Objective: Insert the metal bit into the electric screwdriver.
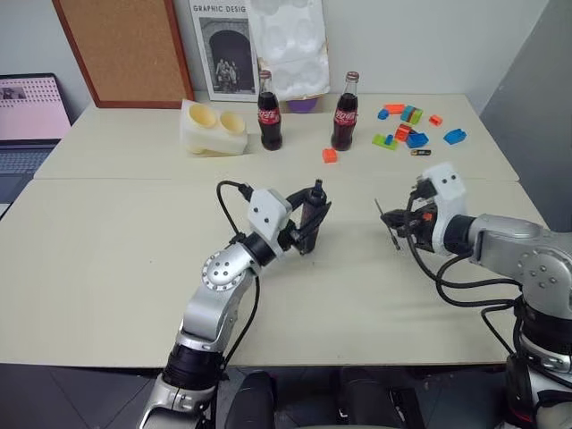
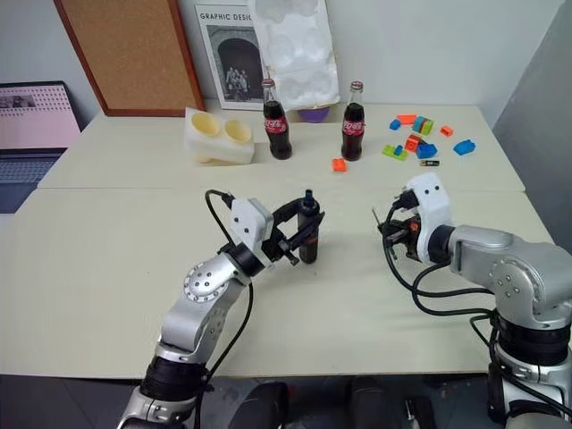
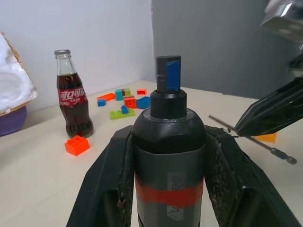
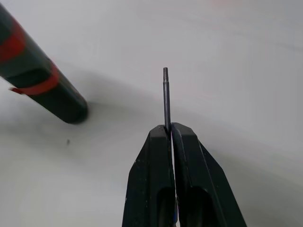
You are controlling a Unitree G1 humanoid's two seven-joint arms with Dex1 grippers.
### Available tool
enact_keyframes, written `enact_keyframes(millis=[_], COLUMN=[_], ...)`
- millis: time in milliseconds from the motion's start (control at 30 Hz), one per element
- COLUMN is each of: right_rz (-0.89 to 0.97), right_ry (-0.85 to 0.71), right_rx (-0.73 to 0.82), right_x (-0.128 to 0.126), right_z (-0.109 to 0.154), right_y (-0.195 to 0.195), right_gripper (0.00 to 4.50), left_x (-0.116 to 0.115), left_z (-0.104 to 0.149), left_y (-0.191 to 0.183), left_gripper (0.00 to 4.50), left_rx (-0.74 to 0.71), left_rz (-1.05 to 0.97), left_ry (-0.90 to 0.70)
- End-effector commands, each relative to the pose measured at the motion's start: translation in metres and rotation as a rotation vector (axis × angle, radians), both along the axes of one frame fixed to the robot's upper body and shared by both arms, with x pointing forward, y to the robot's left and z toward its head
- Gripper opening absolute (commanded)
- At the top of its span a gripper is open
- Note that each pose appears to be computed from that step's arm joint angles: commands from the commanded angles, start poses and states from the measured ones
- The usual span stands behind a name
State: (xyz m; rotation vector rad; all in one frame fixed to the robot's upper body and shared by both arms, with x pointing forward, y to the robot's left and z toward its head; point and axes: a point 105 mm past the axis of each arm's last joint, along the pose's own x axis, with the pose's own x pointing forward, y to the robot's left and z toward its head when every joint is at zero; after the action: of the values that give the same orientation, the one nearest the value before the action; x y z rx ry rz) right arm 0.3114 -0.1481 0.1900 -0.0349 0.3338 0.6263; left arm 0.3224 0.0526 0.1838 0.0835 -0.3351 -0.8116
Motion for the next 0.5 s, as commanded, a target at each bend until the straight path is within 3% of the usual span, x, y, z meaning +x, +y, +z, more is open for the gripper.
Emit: enact_keyframes(millis=[33, 200, 500], right_rz=[0.112, 0.189, 0.304], right_ry=[-0.268, -0.461, -0.637], right_rx=[0.158, 0.234, 0.434], right_x=[-0.010, -0.014, -0.024], right_z=[0.050, 0.084, 0.116], right_y=[0.005, 0.010, 0.029], right_gripper=[0.00, 0.00, 0.00], left_x=[-0.008, -0.013, -0.024], left_z=[0.027, 0.033, 0.026], left_y=[-0.006, -0.011, -0.020], left_gripper=[1.66, 1.66, 1.66], left_rx=[-0.038, -0.060, -0.055], left_rz=[-0.087, -0.138, -0.227], left_ry=[-0.056, -0.043, 0.006])
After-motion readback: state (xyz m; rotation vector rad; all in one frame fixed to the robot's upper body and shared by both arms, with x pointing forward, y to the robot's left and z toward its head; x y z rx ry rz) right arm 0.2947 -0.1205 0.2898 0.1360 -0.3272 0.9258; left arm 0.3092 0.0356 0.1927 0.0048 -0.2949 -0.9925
